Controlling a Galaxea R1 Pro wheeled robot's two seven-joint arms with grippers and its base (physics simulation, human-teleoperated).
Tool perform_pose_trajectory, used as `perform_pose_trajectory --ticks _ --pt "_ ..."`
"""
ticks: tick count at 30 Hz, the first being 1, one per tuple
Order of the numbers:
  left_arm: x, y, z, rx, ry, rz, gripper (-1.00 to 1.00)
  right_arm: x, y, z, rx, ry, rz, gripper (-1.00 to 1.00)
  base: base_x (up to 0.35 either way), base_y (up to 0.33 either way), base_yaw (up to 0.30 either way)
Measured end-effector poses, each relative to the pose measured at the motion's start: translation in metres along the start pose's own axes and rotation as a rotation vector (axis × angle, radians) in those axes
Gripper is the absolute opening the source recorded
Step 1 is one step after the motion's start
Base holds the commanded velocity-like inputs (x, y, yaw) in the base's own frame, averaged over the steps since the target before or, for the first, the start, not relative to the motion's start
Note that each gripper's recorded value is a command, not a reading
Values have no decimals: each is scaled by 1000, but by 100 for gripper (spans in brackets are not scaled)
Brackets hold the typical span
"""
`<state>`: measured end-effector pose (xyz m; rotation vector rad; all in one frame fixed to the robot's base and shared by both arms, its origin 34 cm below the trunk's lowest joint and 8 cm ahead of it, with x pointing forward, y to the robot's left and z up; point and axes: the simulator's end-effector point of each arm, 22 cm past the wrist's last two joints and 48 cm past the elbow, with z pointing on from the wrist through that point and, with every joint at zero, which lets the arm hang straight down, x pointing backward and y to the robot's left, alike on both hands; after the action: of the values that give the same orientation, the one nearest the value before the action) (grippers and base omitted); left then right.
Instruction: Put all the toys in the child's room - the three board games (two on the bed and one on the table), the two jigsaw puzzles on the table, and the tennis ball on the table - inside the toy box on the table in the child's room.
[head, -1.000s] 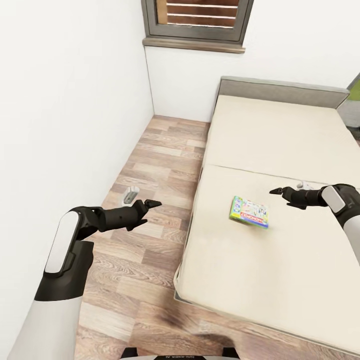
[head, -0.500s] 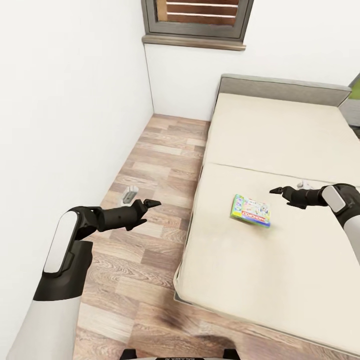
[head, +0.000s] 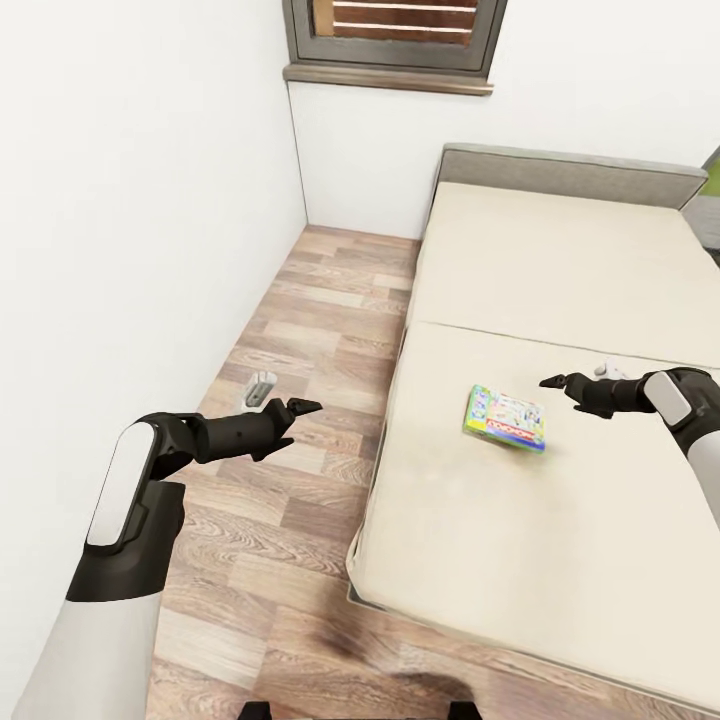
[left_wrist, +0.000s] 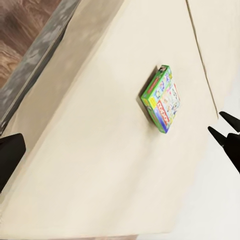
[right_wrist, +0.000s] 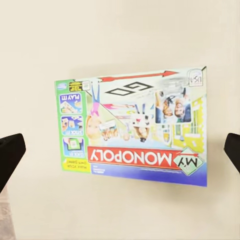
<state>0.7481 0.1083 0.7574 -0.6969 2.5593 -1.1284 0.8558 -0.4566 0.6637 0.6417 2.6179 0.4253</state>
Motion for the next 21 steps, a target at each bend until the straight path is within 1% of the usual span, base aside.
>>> perform_pose_trajectory --ticks 4,15,21 --pt "0 0 0 1 0 0 100 0 0 0 1 0 0 100 0 0 -82" --pt "0 0 0 1 0 2 100 3 -2 1 2 4 1 100 0 0 -188" --pt "0 -1 0 2 0 2 100 4 -2 2 2 7 2 100 0 0 -103"
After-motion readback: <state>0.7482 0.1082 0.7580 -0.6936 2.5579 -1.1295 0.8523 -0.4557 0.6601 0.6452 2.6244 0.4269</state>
